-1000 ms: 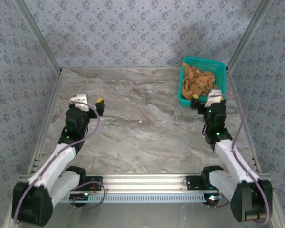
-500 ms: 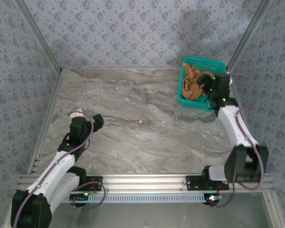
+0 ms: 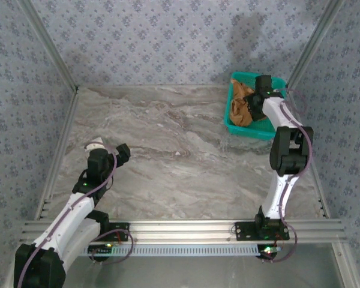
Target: Fold the inside-out t-shirt
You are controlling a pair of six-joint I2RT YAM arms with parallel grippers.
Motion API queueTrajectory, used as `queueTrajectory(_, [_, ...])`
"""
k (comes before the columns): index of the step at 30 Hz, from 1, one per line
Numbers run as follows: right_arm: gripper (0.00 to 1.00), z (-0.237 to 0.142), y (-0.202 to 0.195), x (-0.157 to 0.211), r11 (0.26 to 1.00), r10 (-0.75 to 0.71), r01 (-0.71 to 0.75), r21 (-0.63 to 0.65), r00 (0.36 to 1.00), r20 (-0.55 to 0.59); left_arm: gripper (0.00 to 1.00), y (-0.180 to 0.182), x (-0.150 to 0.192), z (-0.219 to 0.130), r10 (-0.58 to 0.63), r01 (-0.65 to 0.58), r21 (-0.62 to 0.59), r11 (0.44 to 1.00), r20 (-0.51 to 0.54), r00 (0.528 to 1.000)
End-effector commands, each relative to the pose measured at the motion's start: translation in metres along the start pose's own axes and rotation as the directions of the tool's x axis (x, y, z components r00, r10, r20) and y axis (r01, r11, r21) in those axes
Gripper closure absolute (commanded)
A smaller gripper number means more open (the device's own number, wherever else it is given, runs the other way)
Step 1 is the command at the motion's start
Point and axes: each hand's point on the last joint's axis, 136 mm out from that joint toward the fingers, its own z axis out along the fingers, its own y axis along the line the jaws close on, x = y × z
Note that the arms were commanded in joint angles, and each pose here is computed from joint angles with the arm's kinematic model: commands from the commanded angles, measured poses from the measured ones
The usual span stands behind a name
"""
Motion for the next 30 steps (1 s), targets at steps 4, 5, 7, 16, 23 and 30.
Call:
queueTrajectory(4, [0.32, 0.017, -0.019, -0.006, 0.983, 0.03, -0.032, 0.182, 0.999, 0.011, 0.0, -0.011, -0.006, 0.002, -0.018, 0.018, 0.04, 0.999, 0.005, 1.0])
queueTrajectory(5, [0.33, 0.022, -0.02, -0.007, 0.981, 0.031, -0.032, 0.191, 0.999, 0.012, 0.0, -0.011, -0.006, 0.002, -0.017, 0.016, 0.037, 0.999, 0.003, 1.0])
queueTrajectory(7, [0.39, 0.03, -0.02, -0.01, 0.977, 0.03, -0.031, 0.21, 1.0, 0.009, 0.0, -0.011, -0.007, 0.002, -0.016, 0.016, 0.035, 0.999, 0.005, 1.0])
queueTrajectory(16, [0.87, 0.044, -0.009, -0.023, 0.98, -0.003, 0.0, 0.197, 1.0, 0.017, 0.0, -0.012, -0.009, 0.001, -0.012, 0.012, 0.037, 0.999, 0.004, 1.0])
queueTrajectory(23, [1.0, 0.031, 0.007, -0.023, 0.994, -0.007, 0.011, 0.109, 0.999, -0.04, 0.0, -0.011, -0.009, 0.001, -0.019, 0.019, 0.031, 0.999, 0.006, 1.0])
queueTrajectory(30, [1.0, -0.039, 0.049, -0.044, 0.996, -0.067, 0.071, -0.058, 0.995, 0.069, 0.0, -0.008, -0.008, 0.001, -0.028, 0.028, 0.014, 1.0, 0.01, 1.0])
